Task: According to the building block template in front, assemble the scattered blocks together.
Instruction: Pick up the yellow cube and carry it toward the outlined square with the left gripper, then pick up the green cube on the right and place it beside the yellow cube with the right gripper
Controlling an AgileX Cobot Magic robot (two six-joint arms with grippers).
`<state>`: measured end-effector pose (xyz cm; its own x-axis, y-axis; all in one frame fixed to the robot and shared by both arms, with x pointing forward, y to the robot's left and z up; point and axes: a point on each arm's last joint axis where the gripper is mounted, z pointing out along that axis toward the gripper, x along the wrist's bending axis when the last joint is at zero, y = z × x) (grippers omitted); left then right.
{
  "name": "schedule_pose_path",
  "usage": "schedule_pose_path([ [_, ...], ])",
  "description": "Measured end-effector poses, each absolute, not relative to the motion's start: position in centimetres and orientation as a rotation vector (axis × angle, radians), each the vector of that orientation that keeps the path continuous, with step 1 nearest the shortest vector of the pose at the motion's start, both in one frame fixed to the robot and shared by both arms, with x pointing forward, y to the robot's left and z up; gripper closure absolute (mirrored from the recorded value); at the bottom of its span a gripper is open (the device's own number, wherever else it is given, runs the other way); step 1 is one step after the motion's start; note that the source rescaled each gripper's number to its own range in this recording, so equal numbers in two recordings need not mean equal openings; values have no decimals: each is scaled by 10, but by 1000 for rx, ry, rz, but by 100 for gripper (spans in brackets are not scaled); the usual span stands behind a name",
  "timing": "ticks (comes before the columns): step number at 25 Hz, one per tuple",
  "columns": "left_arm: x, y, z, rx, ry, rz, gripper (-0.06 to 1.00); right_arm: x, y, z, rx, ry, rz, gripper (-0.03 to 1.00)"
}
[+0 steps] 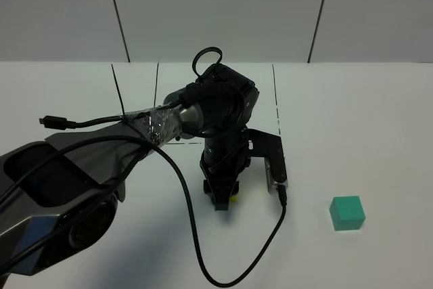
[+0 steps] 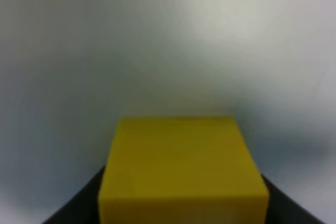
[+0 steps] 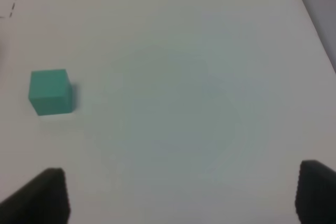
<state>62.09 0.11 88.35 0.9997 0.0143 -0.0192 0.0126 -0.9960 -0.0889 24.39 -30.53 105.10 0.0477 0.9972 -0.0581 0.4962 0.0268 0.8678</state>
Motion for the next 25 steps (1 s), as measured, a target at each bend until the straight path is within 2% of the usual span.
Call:
schedule_pose_path([
  [4,621,1,883,-3055,-28,34,22,244,-305,1051,1570,1549,839,23],
  [5,620,0,884,-3060,-36,36,12,244,-305,1051,1570,1549,839,23],
  [7,619,-1,888,-3078,-77,44,0,244,-305,1051,1570,1549,839,23],
  [10,617,-3,905,-3122,-175,38,-5,244,-305,1051,1570,1549,839,23],
  [18,619,14,993,-3165,-755,-167,-5,244,-305,1051,1570,1549,839,23],
  [22,638,64,1040,-3081,-1190,-309,-4,244,-305,1051,1570,1549,839,23],
  [25,653,126,1071,-2956,-1534,-386,-4,244,-305,1051,1570,1549,839,23],
])
